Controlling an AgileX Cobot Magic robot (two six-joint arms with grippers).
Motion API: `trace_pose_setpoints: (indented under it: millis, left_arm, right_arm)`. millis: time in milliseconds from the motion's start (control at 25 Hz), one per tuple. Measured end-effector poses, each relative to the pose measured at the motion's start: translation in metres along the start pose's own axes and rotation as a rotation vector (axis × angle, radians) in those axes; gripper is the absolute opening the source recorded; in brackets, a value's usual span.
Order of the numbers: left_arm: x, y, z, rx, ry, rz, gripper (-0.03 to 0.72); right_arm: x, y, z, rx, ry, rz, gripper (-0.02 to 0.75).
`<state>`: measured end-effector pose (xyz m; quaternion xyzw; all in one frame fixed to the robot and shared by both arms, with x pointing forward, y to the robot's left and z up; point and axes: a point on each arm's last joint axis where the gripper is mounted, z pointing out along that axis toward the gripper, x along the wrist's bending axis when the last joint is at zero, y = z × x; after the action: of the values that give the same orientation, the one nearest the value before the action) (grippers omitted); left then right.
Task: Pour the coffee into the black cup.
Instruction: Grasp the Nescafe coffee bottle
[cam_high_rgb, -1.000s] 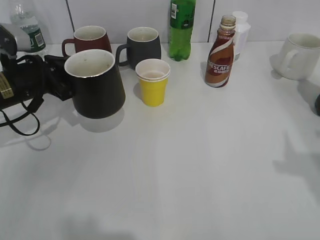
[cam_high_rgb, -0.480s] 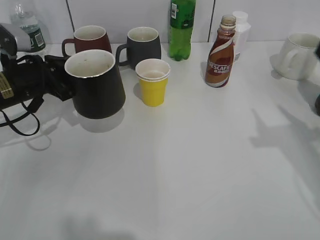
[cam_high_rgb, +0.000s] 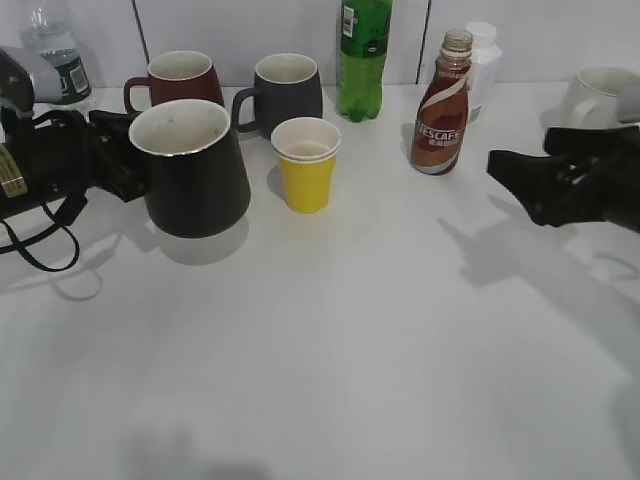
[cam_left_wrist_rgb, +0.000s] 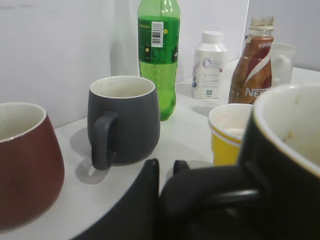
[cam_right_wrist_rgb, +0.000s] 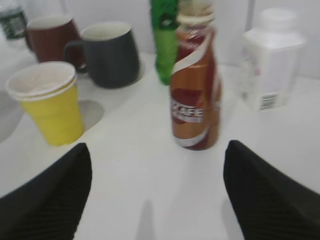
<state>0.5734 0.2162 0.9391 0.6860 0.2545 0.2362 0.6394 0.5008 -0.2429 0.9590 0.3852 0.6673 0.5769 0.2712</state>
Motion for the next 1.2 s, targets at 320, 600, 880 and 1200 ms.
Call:
trace_pose_setpoints:
  millis: [320, 600, 880, 1200]
  left_arm:
    - [0.0, 0.0, 0.0, 0.0, 0.0, 0.0, 0.053]
    - [0.0, 0.0, 0.0, 0.0, 0.0, 0.0, 0.053]
    - [0.0, 0.0, 0.0, 0.0, 0.001, 0.0, 0.052]
    - [0.0, 0.0, 0.0, -0.001, 0.001, -0.001, 0.052]
  right_arm:
    - [-0.024, -0.004, 0.047, 0.043, 0.054, -0.038, 0.666]
    - [-0.02, -0.018, 0.087, 0.107, 0.024, -0.035, 0.666]
    - [-0.03, -0.031, 0.109, 0.096, -0.077, 0.021, 0.666]
    - [-0.042, -0.046, 0.133, 0.089, -0.086, 0.031, 0.666]
